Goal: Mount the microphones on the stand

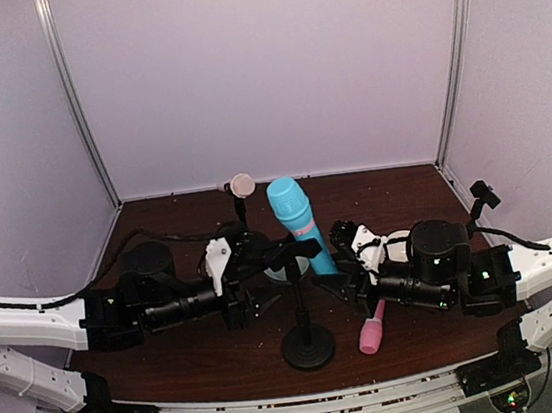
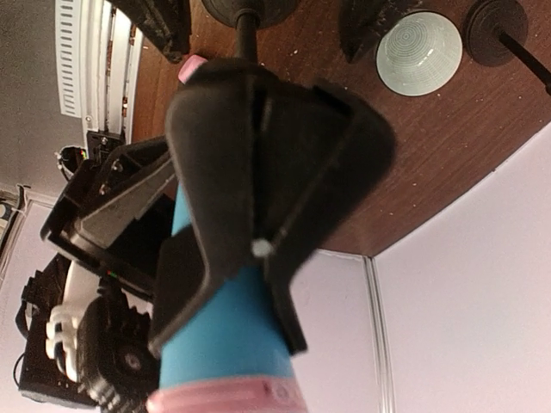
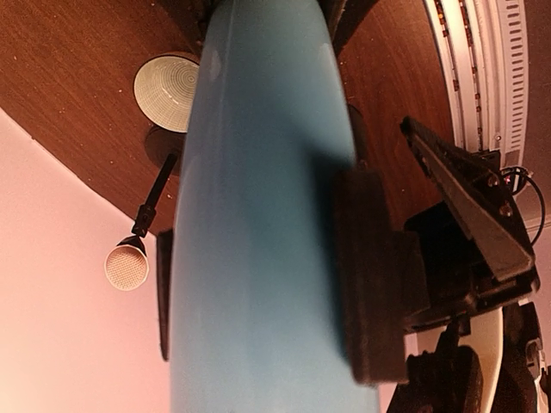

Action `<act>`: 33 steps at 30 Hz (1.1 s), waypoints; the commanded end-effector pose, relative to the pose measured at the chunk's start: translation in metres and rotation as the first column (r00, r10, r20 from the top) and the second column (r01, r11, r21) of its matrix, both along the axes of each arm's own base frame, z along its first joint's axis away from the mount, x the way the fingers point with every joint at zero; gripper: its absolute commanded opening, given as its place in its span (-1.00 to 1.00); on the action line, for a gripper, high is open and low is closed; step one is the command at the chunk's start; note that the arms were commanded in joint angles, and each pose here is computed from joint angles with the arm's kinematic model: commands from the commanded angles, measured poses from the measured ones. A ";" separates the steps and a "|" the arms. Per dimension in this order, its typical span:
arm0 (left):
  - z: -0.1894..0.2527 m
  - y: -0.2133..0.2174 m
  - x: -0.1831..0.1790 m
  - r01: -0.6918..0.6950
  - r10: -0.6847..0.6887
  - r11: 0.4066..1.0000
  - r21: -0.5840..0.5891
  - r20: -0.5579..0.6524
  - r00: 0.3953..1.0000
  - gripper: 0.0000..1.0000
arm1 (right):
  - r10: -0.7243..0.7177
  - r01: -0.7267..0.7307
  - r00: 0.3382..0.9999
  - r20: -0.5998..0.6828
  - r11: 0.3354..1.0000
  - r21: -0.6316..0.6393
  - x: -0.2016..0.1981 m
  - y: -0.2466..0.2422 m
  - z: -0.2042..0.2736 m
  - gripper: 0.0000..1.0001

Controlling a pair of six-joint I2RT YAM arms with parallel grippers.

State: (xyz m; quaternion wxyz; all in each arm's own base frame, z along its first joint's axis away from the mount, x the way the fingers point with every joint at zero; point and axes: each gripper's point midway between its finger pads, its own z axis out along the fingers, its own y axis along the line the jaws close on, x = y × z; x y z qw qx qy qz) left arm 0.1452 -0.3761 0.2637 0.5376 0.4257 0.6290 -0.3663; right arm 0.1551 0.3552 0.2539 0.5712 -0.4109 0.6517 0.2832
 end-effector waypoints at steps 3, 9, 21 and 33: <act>0.024 -0.007 0.001 -0.039 0.042 0.981 -0.189 0.012 0.999 0.16 | -0.002 0.002 1.000 -0.003 0.999 0.041 -0.001 0.000 0.018 -1.00; 0.023 -0.014 0.003 -0.042 0.043 0.974 -0.223 -0.002 0.999 0.04 | -0.003 0.003 1.000 0.001 0.999 0.043 -0.001 0.000 0.021 -1.00; 0.021 -0.031 0.002 -0.003 0.002 0.971 -0.241 -0.004 1.000 -0.49 | 0.000 0.000 1.000 -0.007 0.999 0.047 -0.002 -0.001 0.021 -0.94; 0.031 -0.023 -0.001 0.006 0.007 0.968 -0.249 0.051 0.999 -0.83 | 0.018 -0.018 1.000 -0.010 0.999 0.042 -0.010 -0.015 0.029 0.34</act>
